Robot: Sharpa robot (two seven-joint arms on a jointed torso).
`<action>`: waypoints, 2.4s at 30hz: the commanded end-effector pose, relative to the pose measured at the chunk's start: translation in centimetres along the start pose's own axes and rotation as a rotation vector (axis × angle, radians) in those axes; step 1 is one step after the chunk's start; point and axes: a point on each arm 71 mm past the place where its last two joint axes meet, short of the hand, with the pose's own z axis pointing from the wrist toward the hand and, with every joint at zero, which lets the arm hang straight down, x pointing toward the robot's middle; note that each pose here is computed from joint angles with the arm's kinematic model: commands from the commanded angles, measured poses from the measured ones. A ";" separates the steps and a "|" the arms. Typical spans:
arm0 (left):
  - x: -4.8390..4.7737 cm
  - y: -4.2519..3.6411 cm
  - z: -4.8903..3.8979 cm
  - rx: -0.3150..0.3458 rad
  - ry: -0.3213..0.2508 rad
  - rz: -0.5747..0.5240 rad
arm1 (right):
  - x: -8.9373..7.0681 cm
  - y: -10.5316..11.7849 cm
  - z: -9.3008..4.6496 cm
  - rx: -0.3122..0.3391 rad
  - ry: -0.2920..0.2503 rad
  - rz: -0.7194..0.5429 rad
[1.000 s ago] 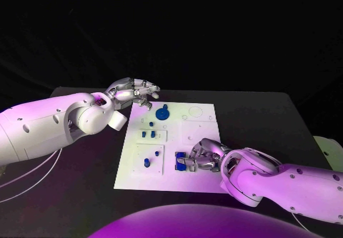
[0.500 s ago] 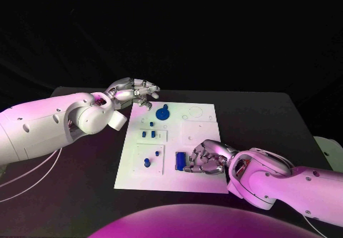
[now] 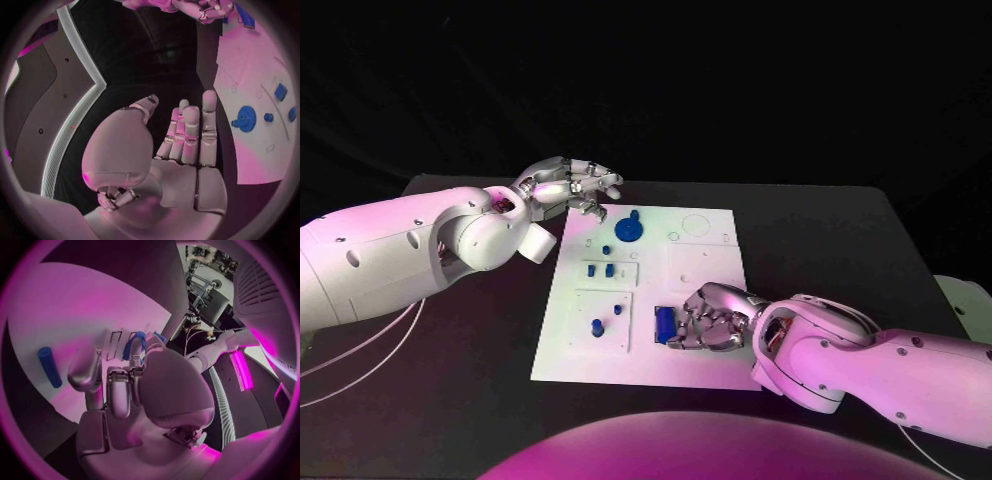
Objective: Assemble the parts on the task board
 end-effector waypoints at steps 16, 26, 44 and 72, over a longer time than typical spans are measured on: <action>0.44 -0.17 0.23 0.015 0.020 0.002 | -0.5 -0.1 0.5 0.016 -0.085 0.025; 0.34 -0.14 0.16 0.013 0.017 0.003 | -0.1 -0.2 0.7 0.022 -0.025 -0.001; 0.19 -0.16 0.04 0.016 0.013 0.004 | -0.5 -0.4 -0.3 -0.006 -0.045 0.010; 0.00 -0.38 -0.45 0.043 -0.005 -0.003 | -4.9 -7.7 -6.6 0.196 -0.248 -0.090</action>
